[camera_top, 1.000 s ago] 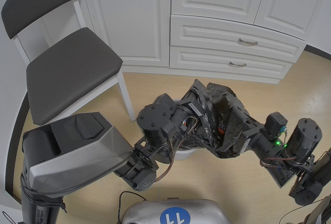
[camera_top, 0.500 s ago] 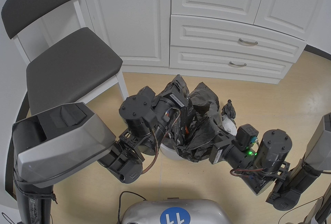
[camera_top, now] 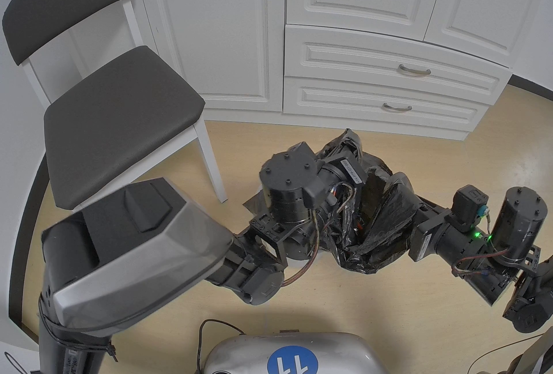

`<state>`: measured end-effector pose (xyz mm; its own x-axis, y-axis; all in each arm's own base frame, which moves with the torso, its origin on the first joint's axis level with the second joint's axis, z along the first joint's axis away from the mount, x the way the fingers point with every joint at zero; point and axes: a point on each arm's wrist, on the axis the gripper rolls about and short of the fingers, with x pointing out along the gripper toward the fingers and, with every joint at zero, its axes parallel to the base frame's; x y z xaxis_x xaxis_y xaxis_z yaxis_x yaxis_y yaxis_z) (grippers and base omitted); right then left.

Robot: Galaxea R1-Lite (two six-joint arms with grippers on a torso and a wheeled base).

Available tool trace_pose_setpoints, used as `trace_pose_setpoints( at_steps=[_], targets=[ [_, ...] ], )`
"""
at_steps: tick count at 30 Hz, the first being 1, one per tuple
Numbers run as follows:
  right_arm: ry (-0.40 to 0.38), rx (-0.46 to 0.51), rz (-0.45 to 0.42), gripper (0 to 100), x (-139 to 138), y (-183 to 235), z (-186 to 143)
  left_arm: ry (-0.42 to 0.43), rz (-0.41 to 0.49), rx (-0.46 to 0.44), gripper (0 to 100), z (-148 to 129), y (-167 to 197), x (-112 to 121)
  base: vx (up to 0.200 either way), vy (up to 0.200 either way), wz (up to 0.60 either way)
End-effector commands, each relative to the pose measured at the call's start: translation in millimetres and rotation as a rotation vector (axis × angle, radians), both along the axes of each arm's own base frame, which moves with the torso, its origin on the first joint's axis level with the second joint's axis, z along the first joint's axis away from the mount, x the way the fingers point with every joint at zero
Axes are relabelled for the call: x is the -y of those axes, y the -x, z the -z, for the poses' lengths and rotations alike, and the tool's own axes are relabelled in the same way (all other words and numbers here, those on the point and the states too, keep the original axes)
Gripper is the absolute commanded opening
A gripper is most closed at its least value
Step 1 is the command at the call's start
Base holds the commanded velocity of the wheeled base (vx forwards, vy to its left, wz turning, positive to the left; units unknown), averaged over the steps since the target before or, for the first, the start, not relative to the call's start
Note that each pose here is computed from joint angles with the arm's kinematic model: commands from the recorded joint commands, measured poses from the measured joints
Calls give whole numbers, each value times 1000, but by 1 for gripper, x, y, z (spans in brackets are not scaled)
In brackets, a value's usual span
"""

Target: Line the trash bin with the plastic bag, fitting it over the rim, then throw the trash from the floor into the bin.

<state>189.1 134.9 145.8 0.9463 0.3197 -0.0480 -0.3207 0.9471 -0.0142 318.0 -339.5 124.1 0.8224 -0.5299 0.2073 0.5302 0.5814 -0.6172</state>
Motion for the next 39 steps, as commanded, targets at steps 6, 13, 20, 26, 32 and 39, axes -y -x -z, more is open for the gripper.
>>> trace_pose_setpoints(
  at_steps=[6, 13, 20, 26, 32, 39],
  targets=[
    [-30, 94, -4, 0, 17, 19, -26, -48, 20, -40, 0, 20, -20, 30, 0, 0, 0],
    [8, 98, -19, 0, 19, 26, -24, -50, 34, -40, 0, 9, -24, 42, 0, 0, 0],
    [20, 81, -38, 0, 15, 27, -19, -58, 37, -53, 0, 13, -26, 46, 0, 0, 0],
    [22, 28, -62, 0, 2, 17, -6, -64, 2, -76, 0, 23, -31, 39, 0, 0, 0],
    [-107, -21, -107, 0, -24, 6, 3, -20, -86, -76, 0, 14, -49, -6, 0, 0, 0],
    [-283, -13, -96, 0, -64, -40, 37, 69, -163, -79, 0, -4, -50, -68, 0, 0, 0]
  ],
)
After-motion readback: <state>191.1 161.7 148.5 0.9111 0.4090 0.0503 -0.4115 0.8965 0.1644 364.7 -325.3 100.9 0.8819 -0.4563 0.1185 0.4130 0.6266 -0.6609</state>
